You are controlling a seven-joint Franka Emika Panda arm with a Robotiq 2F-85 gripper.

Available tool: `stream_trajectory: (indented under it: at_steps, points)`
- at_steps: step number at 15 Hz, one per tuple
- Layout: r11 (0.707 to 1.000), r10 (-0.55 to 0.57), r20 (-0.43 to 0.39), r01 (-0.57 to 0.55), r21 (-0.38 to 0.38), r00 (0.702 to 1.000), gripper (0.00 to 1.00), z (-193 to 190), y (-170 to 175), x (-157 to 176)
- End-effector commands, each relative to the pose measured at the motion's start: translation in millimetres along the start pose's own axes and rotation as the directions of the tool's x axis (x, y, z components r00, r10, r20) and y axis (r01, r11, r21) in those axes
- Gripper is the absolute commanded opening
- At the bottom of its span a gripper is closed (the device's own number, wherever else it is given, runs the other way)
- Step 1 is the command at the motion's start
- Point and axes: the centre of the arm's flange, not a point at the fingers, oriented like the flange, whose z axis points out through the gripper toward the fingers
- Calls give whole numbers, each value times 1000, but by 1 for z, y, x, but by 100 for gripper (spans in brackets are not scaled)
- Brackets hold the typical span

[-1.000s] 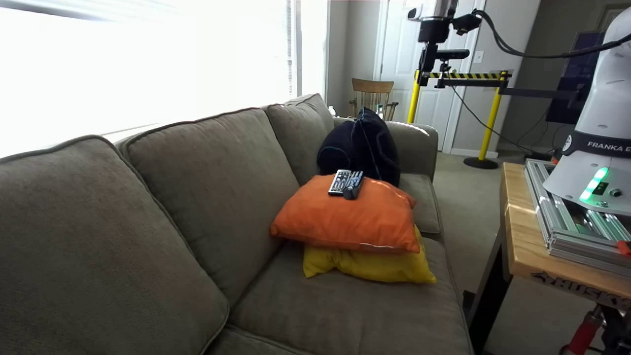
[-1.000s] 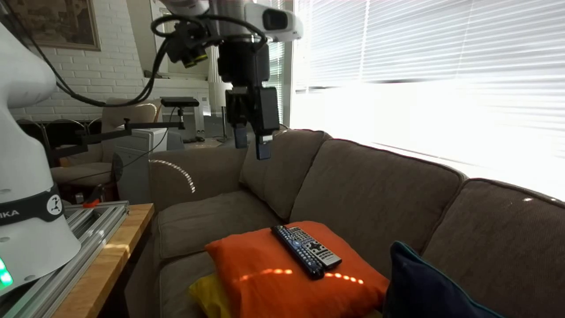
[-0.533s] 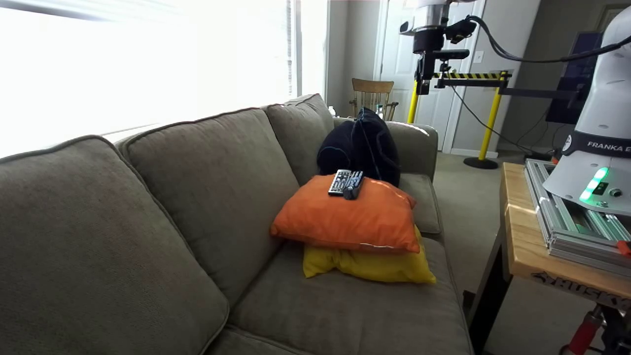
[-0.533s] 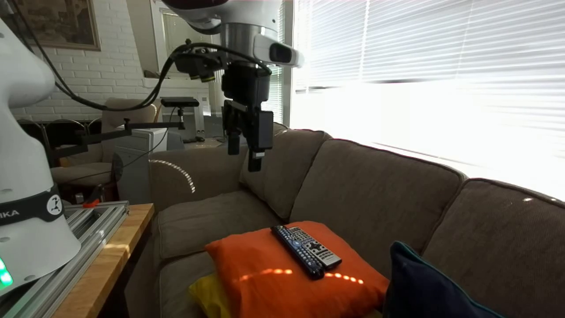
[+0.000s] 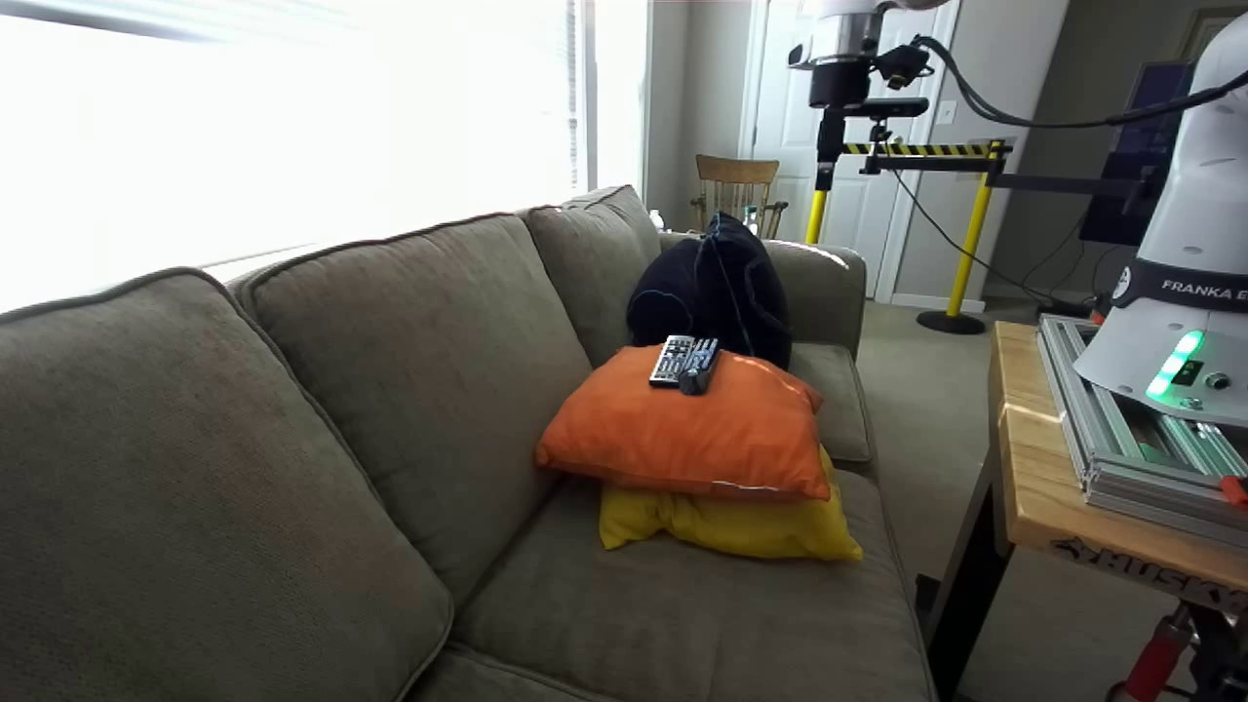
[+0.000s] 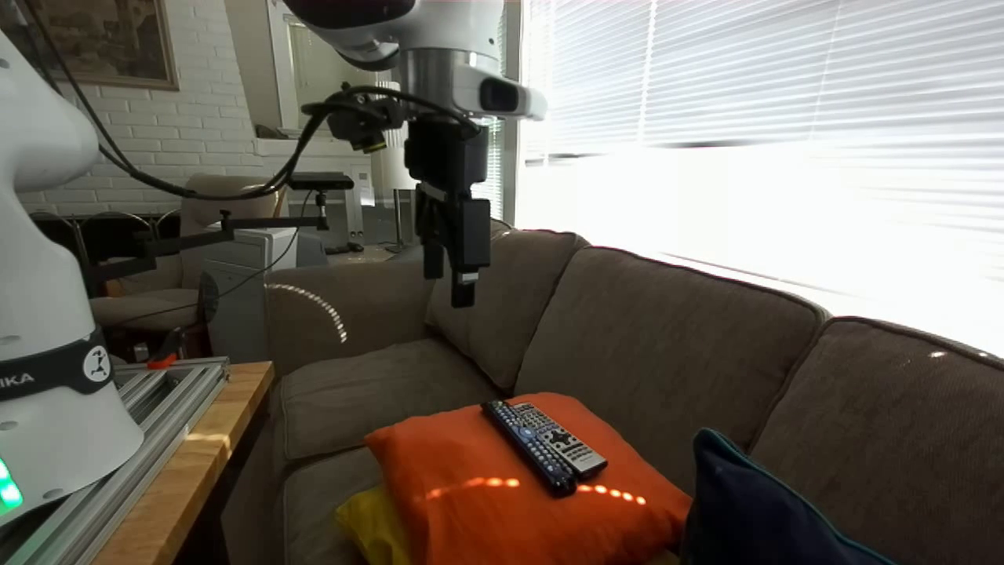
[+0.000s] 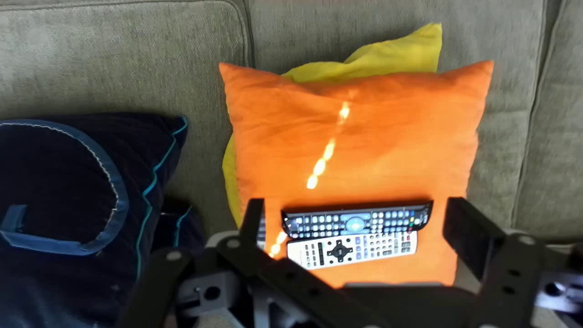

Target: Put the remotes on the seat

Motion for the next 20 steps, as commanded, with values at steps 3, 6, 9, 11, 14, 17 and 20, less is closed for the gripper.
stream_trajectory:
  at_steps: [3,6,9,11,14,17,20]
  points:
    - [955,294,-52,-296,-30,954,100,60,-28,35]
    - [898,439,-30,-440,-3,898,100,85,-44,52]
    - [819,573,-16,-573,12,819,100,108,-53,66]
    - [772,635,-12,-635,-12,772,100,124,-55,76]
    - [793,609,-4,-609,-11,793,100,118,-53,61]
    - [754,653,-55,-655,-56,756,100,133,-49,74]
    - [637,762,-113,-769,-47,638,100,157,-38,97]
